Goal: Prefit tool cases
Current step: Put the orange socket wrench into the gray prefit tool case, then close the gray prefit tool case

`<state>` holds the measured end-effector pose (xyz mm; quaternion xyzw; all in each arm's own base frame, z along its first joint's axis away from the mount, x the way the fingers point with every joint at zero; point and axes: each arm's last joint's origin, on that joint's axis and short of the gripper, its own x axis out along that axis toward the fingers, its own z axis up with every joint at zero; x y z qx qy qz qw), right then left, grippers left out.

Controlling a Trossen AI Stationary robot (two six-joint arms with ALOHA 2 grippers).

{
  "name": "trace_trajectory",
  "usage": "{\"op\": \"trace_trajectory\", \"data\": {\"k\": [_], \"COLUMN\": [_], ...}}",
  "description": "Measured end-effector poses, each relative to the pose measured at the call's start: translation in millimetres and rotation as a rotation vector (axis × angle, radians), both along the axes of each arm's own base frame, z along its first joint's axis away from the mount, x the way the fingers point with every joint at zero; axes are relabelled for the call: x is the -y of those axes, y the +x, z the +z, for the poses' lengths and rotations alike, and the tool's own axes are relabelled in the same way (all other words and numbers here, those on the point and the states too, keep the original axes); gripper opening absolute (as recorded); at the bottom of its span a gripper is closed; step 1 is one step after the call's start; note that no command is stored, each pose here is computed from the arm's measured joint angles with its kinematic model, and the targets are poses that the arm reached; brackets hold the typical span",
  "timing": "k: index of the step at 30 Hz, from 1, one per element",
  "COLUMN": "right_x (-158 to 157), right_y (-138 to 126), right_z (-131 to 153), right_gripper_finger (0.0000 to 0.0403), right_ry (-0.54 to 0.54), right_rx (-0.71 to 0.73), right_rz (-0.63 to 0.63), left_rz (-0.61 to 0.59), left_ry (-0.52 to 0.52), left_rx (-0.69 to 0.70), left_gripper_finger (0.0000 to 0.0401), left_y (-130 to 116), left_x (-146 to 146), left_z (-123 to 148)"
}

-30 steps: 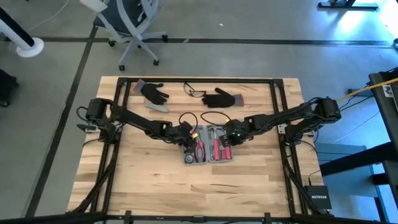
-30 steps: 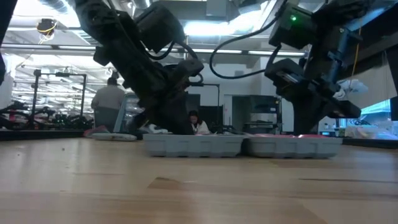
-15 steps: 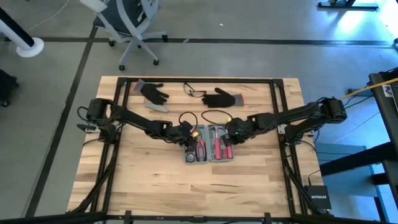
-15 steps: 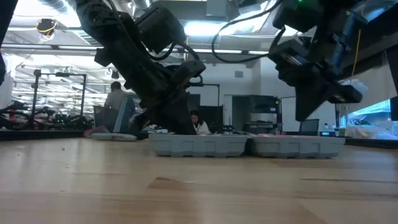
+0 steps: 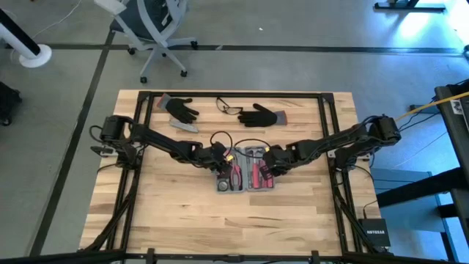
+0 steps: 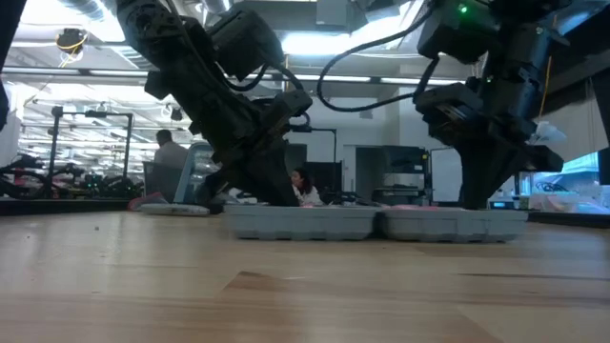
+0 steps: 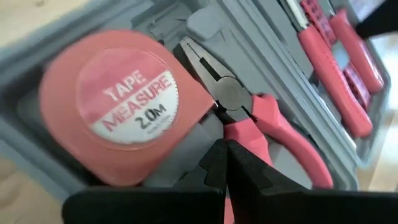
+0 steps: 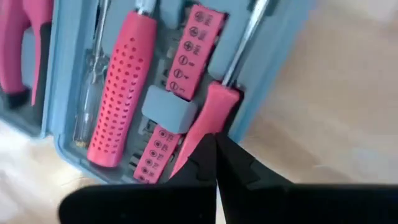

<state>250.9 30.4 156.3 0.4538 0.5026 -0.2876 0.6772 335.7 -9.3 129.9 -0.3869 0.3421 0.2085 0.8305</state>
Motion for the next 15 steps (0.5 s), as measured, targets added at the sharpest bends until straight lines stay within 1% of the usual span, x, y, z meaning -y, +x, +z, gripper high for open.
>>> {"op": "trace_trajectory", "data": {"k": [2, 4, 9, 10, 12, 15], "right_x": [3.5, 5.6, 7.4, 7.8, 8.7, 9.8], "right_y": [-5.8, -6.5, -14.3, -17.3, -24.7, -34.1], "right_z": [10.2, 23.0, 39.6, 41.6, 39.9, 34.7], "right_gripper_finger": [0.0, 0.0, 0.0, 0.0, 0.0, 0.0], "right_ry": [-0.01, -0.02, -0.061, -0.063, -0.075, -0.097], "right_rx": [0.025, 0.096, 0.166, 0.157, 0.087, -0.025], "right_rz": [-0.015, -0.028, -0.054, -0.054, -0.053, -0.051], "left_rz": [-0.001, -0.007, 0.003, 0.007, 0.018, 0.034], "left_ry": [0.003, 0.01, 0.022, 0.022, 0.029, 0.079], "left_rx": [0.01, 0.023, 0.038, 0.038, 0.01, -0.093], "left_gripper_finger": [0.0, 0.0, 0.0, 0.0, 0.0, 0.0], "left_y": [-1.3, -2.6, -9.6, -12.1, -20.1, -36.7], "left_x": [-0.6, -1.0, -6.4, -7.3, -7.7, -2.0], "left_z": [5.5, 12.0, 30.0, 35.0, 43.3, 50.5]}}
